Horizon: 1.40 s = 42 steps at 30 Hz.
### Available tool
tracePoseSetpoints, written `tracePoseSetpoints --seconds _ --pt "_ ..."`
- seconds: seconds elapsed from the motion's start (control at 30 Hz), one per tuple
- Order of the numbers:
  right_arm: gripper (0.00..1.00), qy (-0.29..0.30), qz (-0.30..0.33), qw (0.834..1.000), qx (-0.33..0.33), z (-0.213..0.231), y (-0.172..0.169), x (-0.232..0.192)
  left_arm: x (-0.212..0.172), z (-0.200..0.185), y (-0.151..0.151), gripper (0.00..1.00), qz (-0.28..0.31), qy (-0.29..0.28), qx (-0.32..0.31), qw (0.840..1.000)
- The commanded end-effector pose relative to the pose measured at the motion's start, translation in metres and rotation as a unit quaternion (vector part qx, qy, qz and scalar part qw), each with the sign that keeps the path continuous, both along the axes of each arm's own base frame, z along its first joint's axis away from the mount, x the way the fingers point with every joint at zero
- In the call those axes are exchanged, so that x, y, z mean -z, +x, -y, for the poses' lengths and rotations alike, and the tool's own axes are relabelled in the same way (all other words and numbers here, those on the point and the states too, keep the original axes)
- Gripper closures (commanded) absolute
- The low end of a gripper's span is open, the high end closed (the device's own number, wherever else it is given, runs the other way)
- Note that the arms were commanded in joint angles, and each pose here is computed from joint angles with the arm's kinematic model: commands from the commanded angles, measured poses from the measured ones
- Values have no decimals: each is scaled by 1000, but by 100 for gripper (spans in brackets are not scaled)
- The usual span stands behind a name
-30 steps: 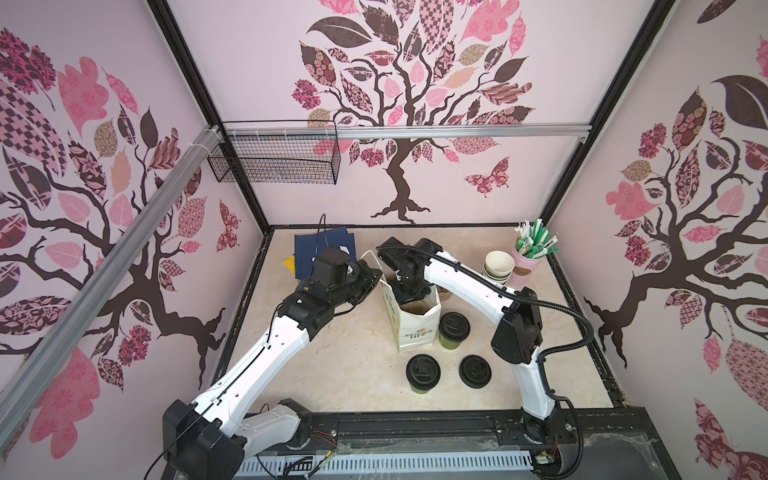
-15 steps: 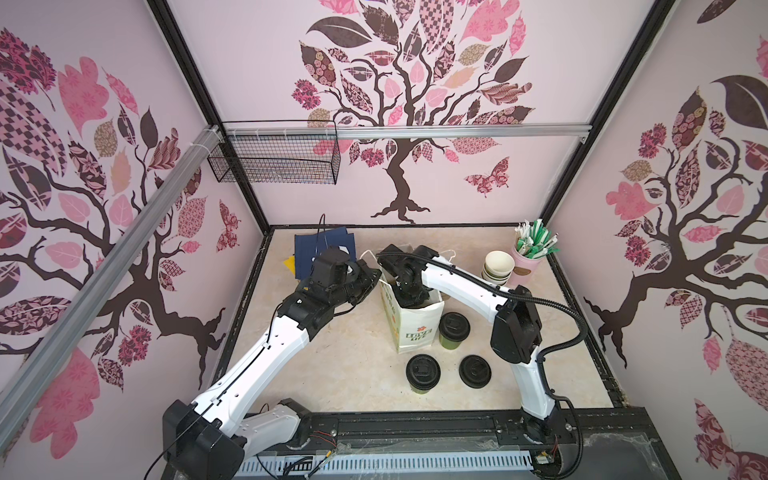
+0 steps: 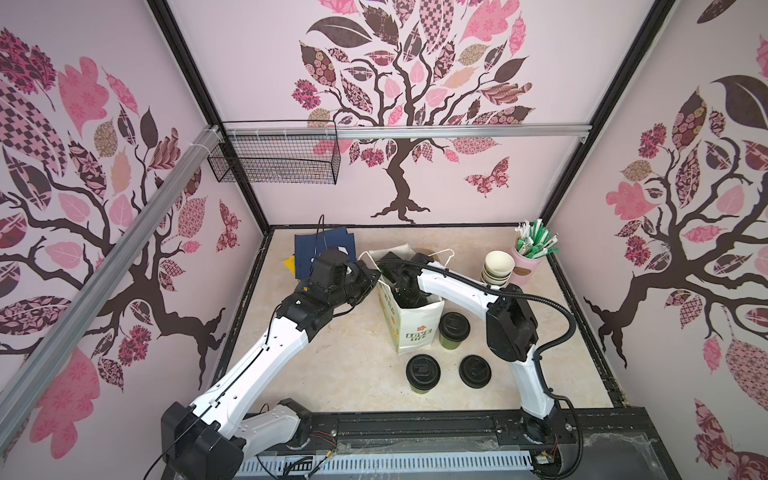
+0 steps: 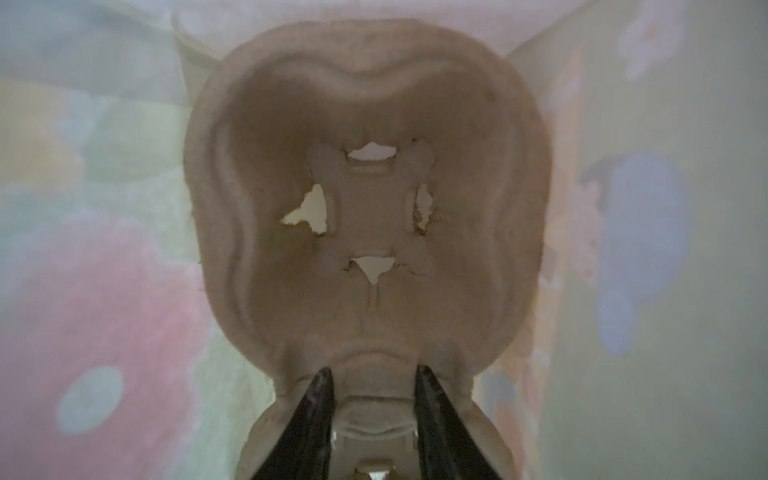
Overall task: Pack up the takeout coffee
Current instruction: 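Push the pulp carrier down inside the bag with the right gripper, then open the right gripper to release the carrier at the bag bottom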
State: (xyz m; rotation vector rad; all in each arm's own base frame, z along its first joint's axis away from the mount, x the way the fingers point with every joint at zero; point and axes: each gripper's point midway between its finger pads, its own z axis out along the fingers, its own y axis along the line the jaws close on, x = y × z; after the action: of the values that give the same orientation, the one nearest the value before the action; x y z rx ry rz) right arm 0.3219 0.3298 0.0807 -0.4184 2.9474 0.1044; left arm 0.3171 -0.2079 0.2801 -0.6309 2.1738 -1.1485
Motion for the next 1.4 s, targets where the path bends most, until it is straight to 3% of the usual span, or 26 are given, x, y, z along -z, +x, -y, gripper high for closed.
tracePoseSetpoints --seconds 0.0,0.4,0.57,0.73,0.83,1.07,1.37 --pt "62 -14 -22 1000 1 2 -5 21 9 -5 -2 100 -2 11 -7 1000" --pt "54 -7 -29 1000 -3 -1 -7 28 9 -8 -5 98 -2 17 -7 1000" --pt "53 -8 -32 999 -5 -2 -7 33 6 -12 -5 68 4 23 -11 1000" --pt "49 -2 -27 1000 -4 -5 -4 23 8 -9 -5 61 2 22 -5 1000" --pt "47 5 -11 1000 -2 -7 1 6 13 -7 -6 65 -5 25 0 1000" --pt "39 22 16 1000 5 -9 7 -31 24 -8 -7 83 -16 32 1 999" --pt "32 37 44 998 13 -5 9 -65 31 -8 -7 94 -23 38 1 999"
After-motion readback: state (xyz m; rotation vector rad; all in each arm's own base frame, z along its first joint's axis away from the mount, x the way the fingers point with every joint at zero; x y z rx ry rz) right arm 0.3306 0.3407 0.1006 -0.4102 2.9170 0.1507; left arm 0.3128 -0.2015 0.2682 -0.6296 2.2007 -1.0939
